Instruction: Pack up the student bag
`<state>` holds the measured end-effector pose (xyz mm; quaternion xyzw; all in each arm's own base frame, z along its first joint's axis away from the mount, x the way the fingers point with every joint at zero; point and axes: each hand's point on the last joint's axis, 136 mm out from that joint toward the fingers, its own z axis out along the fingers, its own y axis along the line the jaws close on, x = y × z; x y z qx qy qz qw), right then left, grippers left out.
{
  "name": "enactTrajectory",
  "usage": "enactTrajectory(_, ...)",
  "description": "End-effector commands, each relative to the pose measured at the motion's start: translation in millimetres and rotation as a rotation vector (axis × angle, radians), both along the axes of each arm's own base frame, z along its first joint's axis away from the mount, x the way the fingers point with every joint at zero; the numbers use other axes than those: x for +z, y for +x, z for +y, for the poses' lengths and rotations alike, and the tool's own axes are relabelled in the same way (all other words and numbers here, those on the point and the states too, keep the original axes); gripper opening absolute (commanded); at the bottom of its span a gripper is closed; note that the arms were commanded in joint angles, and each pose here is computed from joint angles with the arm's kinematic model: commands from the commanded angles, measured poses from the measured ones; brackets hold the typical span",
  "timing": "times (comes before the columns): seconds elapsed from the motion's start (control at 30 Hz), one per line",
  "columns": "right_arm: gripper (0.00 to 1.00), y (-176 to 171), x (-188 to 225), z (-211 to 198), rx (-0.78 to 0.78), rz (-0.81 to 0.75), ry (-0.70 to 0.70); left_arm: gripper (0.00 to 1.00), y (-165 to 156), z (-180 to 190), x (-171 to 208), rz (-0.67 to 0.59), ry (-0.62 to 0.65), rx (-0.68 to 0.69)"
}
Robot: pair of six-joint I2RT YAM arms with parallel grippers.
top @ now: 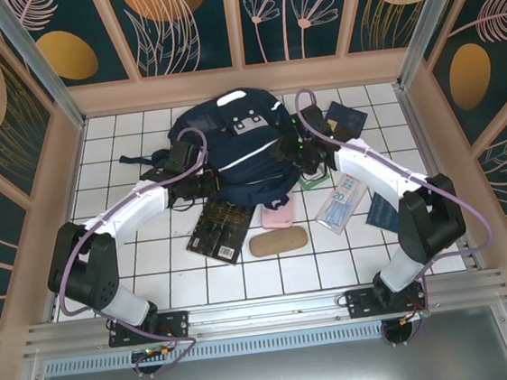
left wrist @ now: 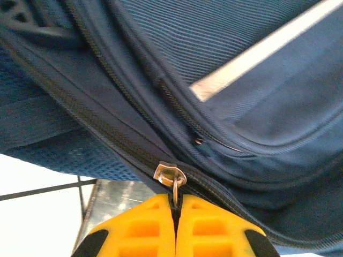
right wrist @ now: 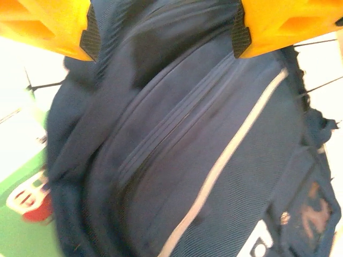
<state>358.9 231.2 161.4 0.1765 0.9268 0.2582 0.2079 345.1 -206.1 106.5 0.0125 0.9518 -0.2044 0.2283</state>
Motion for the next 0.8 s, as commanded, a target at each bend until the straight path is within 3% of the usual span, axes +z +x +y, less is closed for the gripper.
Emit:
enactTrajectory(0.0,0.71,-35,-5,22,-0.039,0.076,0.048,0.0,-10,-20,14,-0.022,-0.084,-0.069)
enactTrajectory(0.23,0.74,-66,-23,80,-0.097,0.182,0.211,0.0,-22,-18,8,-0.021,-0.066,-0.128)
enactTrajectory(0.43,0.77,-53,-39,101,-0.178,0.203,0.263,0.0,-27,-15,6,-0.026,-0.044,-0.155)
enactTrajectory(0.5,0.73,-46,-44,104,-0.2,0.195,0.257,0.0,-27,-14,6,-0.029,-0.036,-0.154)
enactTrajectory(0.6,0.54,-39,-58,103,-0.222,0.207,0.233,0.0,-24,-8,3,-0.031,-0.001,-0.134)
enactTrajectory(0.7,0.1,-36,-67,94,-0.232,0.218,0.2,0.0,-18,4,-3,-0.032,0.07,-0.092)
enactTrajectory(0.73,0.0,-36,-67,90,-0.235,0.216,0.185,0.0,-15,9,-5,-0.036,0.101,-0.073)
enactTrajectory(0.77,0.0,-36,-67,85,-0.239,0.212,0.166,0.0,-11,17,-8,-0.036,0.136,-0.046)
